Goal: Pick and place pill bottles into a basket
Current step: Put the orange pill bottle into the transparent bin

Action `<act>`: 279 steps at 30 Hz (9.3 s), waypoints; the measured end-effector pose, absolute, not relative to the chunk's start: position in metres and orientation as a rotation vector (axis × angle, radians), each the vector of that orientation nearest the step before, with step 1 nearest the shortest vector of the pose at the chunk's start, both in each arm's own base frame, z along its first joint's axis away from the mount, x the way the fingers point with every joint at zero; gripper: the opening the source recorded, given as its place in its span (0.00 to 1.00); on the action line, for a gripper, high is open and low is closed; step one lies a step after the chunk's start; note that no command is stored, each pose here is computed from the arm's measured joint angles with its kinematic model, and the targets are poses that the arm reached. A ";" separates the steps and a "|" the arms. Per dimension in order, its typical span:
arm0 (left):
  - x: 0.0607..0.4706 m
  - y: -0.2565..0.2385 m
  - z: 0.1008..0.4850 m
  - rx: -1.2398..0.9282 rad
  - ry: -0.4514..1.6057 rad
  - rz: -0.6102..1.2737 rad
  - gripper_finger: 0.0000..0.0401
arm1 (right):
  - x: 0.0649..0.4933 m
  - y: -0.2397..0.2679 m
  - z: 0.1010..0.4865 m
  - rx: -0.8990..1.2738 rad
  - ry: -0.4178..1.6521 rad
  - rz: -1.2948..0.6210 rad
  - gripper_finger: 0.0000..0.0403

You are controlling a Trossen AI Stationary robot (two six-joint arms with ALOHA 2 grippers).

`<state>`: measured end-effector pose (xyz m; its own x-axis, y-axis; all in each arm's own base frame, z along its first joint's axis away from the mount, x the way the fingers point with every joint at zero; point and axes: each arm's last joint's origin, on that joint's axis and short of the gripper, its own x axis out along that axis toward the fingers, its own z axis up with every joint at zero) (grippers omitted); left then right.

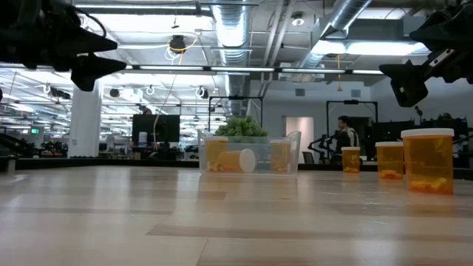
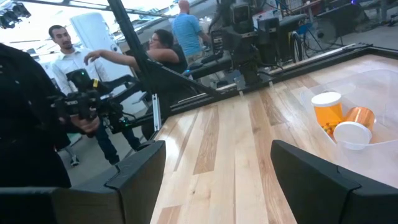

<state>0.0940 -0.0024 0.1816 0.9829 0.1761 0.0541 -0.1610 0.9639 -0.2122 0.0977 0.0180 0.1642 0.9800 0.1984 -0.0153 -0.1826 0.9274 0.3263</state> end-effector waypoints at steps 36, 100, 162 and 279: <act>0.097 -0.011 0.170 -0.126 -0.026 -0.116 0.63 | 0.098 0.018 0.164 0.330 0.048 0.195 0.71; 0.097 -0.011 0.169 -0.178 -0.018 -0.104 0.63 | 0.099 0.008 0.185 0.534 -0.098 -0.020 0.71; 0.097 -0.011 0.169 -0.178 -0.018 -0.105 0.63 | 0.131 -0.107 0.187 0.556 0.555 -0.928 0.71; 0.097 -0.011 0.169 -0.178 -0.017 -0.105 0.63 | 0.251 -0.136 0.312 0.394 0.505 -0.476 0.47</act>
<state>0.0967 -0.0107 0.1690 0.9944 -0.1028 0.0265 0.1059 0.9787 -0.1757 0.2512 -0.1363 0.3115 0.7717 -0.3327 -0.5421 0.5215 0.8189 0.2398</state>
